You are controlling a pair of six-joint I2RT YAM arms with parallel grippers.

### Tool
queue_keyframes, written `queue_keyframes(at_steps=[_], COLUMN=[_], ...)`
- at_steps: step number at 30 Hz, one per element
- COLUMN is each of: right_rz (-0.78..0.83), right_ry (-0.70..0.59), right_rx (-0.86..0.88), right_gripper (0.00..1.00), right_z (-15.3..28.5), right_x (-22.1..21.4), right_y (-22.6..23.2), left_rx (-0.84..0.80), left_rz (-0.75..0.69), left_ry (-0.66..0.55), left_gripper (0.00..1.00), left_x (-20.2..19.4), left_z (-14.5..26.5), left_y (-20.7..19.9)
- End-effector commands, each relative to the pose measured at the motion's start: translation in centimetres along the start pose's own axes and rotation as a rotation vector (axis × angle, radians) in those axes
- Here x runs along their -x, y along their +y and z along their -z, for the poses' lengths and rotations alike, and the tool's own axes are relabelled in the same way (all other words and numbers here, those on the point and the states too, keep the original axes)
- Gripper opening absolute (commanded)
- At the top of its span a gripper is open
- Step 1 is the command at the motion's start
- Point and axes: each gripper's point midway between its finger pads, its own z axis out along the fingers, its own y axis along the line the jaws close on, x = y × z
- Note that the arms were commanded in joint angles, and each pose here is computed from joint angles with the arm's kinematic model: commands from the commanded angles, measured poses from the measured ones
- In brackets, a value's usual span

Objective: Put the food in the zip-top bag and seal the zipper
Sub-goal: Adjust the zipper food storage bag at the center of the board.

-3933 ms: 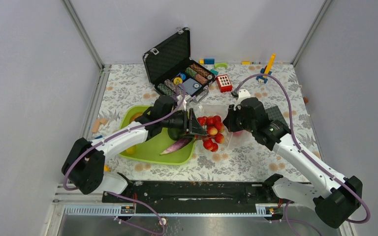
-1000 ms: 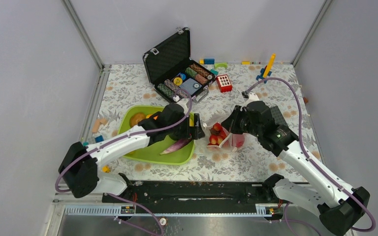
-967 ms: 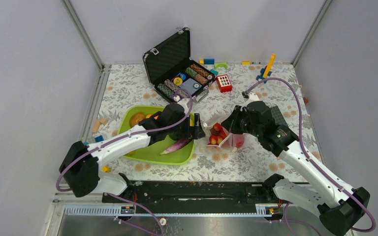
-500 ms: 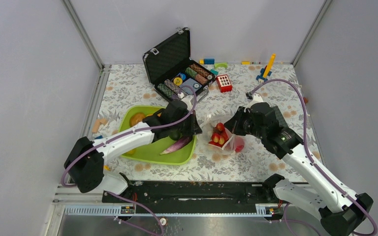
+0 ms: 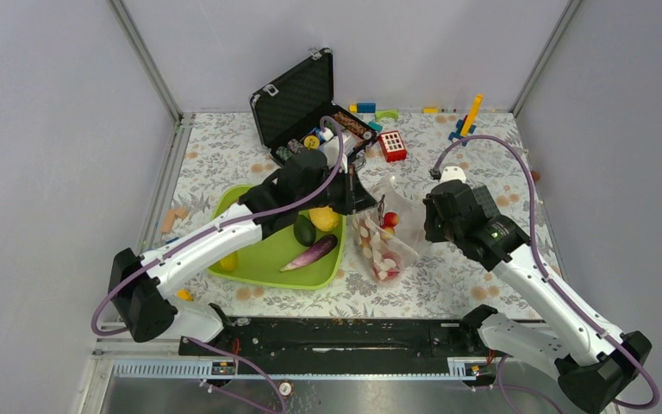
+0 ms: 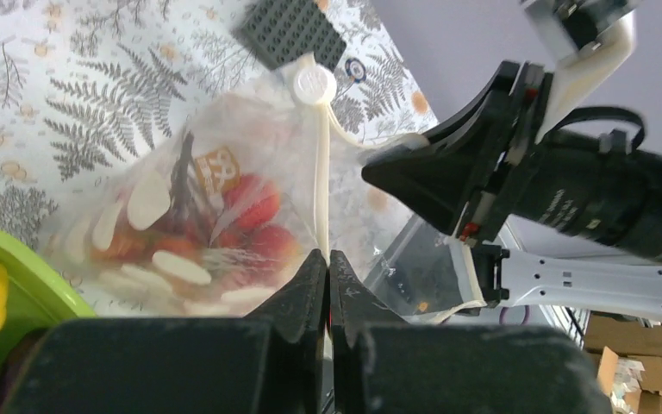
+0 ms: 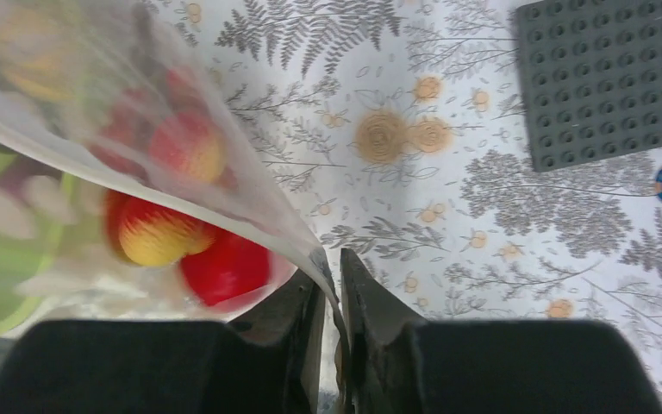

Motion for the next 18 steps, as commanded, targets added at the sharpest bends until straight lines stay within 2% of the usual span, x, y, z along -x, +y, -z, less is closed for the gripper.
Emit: queue_keyframes(at_steps=[1, 5, 13, 18], right_rz=[0.065, 0.048, 0.022, 0.004], right_ry=[-0.070, -0.122, -0.125, -0.123], right_rx=[-0.113, -0.169, -0.101, -0.093], right_gripper=[0.21, 0.25, 0.22, 0.01], right_z=[1.8, 2.9, 2.0, 1.7], right_x=[1.9, 2.8, 2.6, 2.9], right_y=[-2.6, -3.8, -2.4, -2.0], left_rx=[-0.047, 0.010, 0.004, 0.015], left_rz=[-0.073, -0.069, -0.054, -0.039], left_ry=[-0.080, -0.064, -0.016, 0.007], left_gripper=[0.00, 0.00, 0.00, 0.00], left_x=[3.8, 3.6, 2.3, 1.8], left_z=[0.1, -1.1, -2.9, -3.2], left_y=[-2.7, -1.3, -0.5, 0.1])
